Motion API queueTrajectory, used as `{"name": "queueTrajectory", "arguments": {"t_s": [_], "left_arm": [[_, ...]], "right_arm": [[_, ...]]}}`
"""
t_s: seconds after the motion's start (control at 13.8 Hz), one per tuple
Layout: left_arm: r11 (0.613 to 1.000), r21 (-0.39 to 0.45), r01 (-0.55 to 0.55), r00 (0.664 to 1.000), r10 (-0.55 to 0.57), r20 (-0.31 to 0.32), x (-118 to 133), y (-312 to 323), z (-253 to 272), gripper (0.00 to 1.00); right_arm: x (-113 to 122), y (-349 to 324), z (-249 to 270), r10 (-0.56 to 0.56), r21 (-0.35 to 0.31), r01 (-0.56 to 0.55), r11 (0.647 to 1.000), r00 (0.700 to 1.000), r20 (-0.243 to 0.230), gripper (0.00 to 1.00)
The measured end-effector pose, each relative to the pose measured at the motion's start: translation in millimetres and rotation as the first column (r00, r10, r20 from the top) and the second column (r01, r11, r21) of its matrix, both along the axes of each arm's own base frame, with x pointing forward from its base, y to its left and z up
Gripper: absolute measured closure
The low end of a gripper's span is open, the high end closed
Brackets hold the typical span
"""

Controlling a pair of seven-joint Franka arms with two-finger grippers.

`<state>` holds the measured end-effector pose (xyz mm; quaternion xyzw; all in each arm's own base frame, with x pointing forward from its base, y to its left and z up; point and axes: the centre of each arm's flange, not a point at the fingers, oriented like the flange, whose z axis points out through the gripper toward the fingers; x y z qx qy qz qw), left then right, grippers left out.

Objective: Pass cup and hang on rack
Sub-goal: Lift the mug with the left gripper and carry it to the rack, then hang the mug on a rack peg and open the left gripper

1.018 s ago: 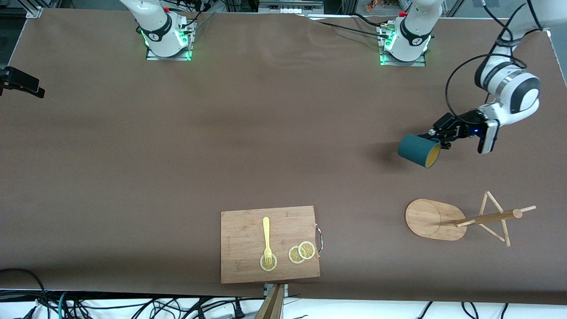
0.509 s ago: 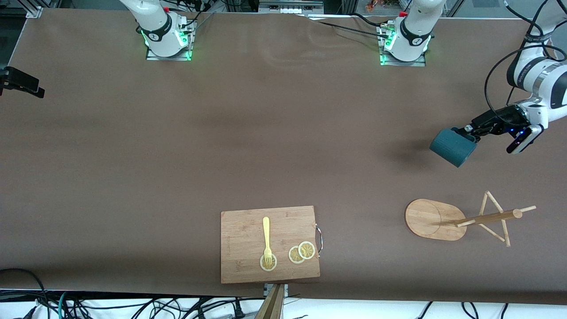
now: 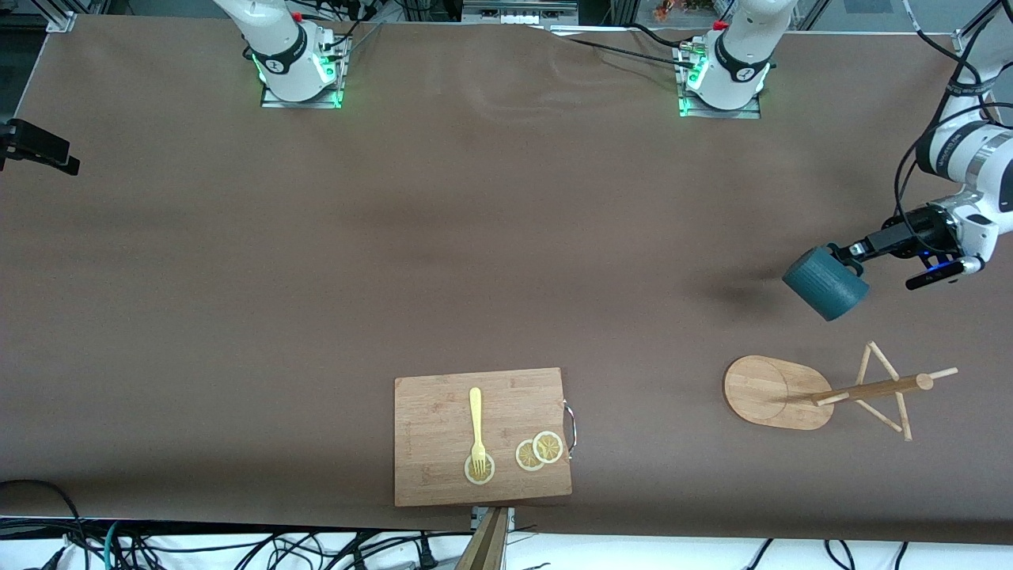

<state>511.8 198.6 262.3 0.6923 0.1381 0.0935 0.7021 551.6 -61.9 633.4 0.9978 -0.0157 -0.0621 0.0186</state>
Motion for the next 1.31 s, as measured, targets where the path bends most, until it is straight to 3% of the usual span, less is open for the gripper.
{"name": "queueTrajectory", "arguments": {"t_s": [0.95, 1.31], "left_arm": [[0.995, -0.090, -0.052, 0.987, 0.037, -0.157, 52, 41, 12, 0.79], [0.992, -0.107, -0.072, 0.984, 0.053, -0.170, 67, 52, 6, 0.79]], "right_arm": [[0, 0, 0, 0.000, 0.000, 0.000, 1.000, 1.000, 0.000, 0.00], [0, 0, 0, 0.000, 0.000, 0.000, 1.000, 1.000, 0.000, 0.00]]}}
